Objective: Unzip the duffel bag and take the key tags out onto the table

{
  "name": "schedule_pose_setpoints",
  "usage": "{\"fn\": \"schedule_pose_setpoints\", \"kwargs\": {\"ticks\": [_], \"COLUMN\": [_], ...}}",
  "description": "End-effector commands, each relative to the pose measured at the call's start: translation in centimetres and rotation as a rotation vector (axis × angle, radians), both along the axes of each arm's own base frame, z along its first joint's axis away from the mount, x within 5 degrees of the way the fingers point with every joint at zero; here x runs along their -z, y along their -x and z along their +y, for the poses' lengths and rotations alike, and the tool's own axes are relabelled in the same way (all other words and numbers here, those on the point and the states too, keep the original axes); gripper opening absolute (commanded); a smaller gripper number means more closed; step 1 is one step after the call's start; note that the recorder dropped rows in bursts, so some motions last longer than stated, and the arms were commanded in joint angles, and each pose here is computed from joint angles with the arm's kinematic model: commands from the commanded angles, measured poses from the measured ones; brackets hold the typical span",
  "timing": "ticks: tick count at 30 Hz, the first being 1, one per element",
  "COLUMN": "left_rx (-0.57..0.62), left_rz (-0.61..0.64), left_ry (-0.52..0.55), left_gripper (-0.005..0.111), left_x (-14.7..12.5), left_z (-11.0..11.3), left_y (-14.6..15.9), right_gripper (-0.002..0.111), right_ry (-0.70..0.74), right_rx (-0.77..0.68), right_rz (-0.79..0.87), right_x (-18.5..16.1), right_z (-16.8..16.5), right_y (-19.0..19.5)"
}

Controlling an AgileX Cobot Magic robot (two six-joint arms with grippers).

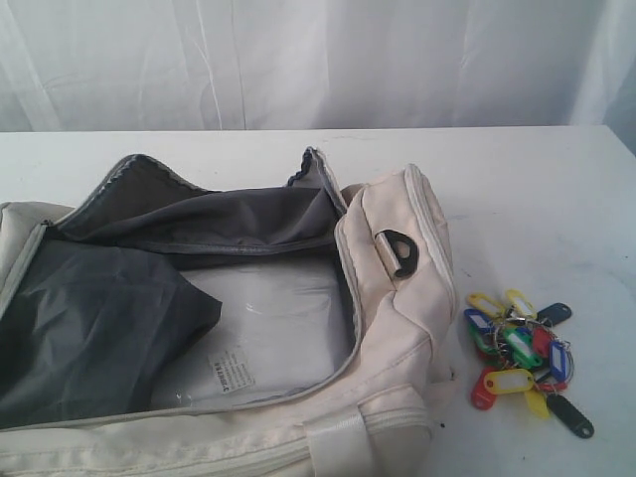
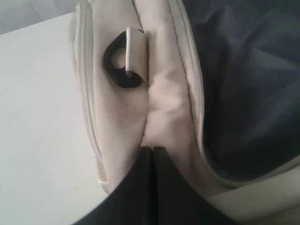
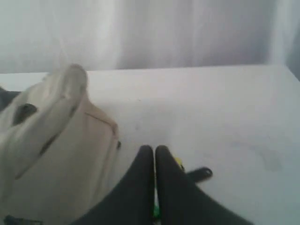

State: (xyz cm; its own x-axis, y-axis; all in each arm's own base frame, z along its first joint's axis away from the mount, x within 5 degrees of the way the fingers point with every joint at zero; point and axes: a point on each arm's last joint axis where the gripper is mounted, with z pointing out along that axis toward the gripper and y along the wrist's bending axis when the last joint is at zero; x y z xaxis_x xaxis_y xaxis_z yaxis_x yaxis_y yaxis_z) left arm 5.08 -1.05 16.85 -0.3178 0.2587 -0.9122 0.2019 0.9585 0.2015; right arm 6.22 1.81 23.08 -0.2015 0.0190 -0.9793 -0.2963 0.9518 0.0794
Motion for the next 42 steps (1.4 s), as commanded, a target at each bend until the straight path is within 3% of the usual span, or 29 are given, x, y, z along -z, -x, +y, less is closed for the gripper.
{"fn": "schedule_pose_setpoints", "kwargs": {"ticks": [1,7,16,28,42], "left_rx": [0.005,0.005,0.005,0.005,0.005], "left_rz": [0.034,0.034,0.034,0.034,0.034], "left_ry": [-0.013,-0.015,-0.015,-0.015,-0.015], "left_gripper": [0.0,0.0,0.0,0.0,0.0], "left_x": [0.5,0.5,0.5,0.5,0.5], "left_z": [0.0,0.0,0.0,0.0,0.0], "left_y": [0.1,0.1,0.1,0.1,0.1], "right_gripper": [0.002,0.002,0.002,0.002,0.002], "right_ry": [-0.042,-0.042,-0.041,0.085,0.068], "right_rx": [0.164,0.201,0.195,0.118,0.121], "right_rz": [0.052,0.058,0.054,0.108,0.062], "right_x": [2.3,4.2,4.2,4.9,4.7], "right_z": [-0.9,-1.1,-1.0,-0.6,-0.7], "right_y": [-0.3,-0.4,-0.4,-0.1,0.2]}}
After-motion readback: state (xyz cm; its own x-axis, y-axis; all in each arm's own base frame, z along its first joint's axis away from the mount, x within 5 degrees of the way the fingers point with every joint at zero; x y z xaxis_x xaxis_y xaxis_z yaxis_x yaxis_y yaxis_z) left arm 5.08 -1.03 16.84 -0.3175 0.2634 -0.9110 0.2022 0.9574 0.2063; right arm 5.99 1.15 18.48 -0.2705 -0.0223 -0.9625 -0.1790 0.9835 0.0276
